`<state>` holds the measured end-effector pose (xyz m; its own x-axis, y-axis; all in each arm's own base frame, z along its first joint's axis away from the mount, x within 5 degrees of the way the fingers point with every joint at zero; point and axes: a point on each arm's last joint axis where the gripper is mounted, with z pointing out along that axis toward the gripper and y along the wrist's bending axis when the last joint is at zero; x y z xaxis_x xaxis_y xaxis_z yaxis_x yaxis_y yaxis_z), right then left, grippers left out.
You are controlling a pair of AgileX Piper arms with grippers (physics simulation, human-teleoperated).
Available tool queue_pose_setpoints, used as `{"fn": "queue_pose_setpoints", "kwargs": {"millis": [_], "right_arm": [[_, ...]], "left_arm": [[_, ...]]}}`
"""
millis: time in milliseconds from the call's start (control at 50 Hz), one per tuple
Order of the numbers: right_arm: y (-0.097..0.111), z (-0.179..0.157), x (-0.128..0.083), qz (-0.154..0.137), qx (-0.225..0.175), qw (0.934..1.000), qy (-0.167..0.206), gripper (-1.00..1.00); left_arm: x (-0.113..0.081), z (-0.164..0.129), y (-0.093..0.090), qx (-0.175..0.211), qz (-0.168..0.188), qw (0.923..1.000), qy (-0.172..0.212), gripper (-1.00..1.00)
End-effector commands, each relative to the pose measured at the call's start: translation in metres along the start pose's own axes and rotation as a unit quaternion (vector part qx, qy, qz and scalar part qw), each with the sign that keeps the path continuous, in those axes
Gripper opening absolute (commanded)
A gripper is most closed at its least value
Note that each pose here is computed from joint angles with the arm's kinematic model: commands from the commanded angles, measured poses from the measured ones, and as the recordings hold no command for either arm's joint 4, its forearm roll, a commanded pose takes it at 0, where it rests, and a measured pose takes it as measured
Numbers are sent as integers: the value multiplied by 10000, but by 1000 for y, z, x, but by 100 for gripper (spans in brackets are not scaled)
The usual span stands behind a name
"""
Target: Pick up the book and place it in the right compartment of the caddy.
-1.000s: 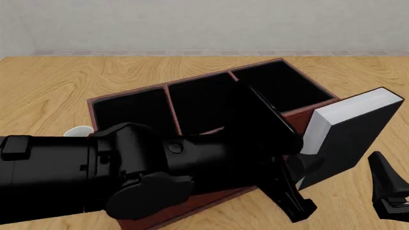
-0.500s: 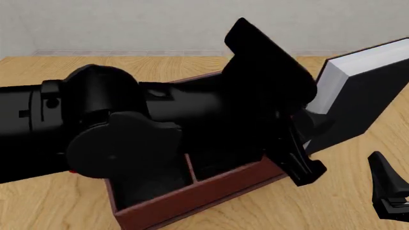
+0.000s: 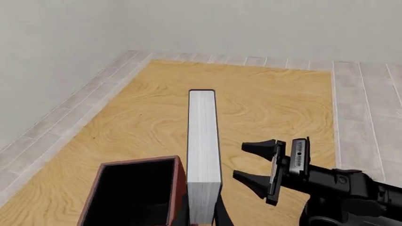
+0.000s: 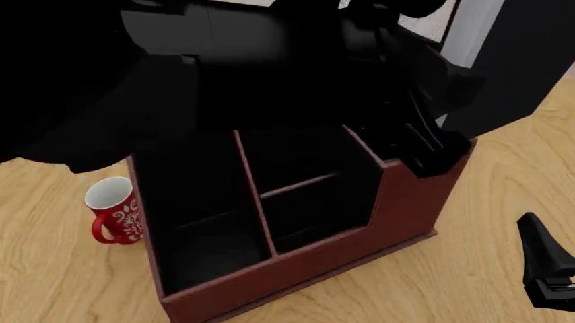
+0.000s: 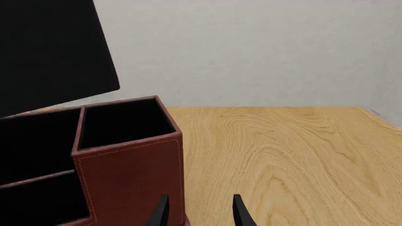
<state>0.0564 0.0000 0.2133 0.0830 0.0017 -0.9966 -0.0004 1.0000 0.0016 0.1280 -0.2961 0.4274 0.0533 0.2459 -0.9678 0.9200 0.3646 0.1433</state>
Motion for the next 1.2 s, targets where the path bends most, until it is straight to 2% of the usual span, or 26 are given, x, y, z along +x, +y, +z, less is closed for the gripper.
{"fn": "queue_pose_setpoints", "kwargs": {"millis": [20,360,440,660,780,860,1020,1200], "right_arm": [[0,0,0,0,0,10000,2,100],[0,0,0,0,0,10000,0,100],[0,0,0,0,-1,10000,2,100],[0,0,0,-1,1,10000,2,100],[0,0,0,0,0,10000,2,100],[0,0,0,0,-1,10000,2,100],[0,0,0,0,0,10000,1,100],[0,0,0,1,1,10000,2,100]], "left_arm": [[-23,-26,10,-152,120,9994,-284,-100],[-20,-29,33,-559,-46,9977,-393,-100],[-21,-32,34,-574,-138,9973,-448,-100],[-7,-27,48,-820,-348,9948,-486,-100],[-5,-27,53,-910,-562,9927,-561,-100],[-3,-24,59,-993,-572,9920,-535,-100],[1,-22,59,-990,-770,9905,-571,-100],[1,-23,58,-988,-762,9905,-574,-100]]}}
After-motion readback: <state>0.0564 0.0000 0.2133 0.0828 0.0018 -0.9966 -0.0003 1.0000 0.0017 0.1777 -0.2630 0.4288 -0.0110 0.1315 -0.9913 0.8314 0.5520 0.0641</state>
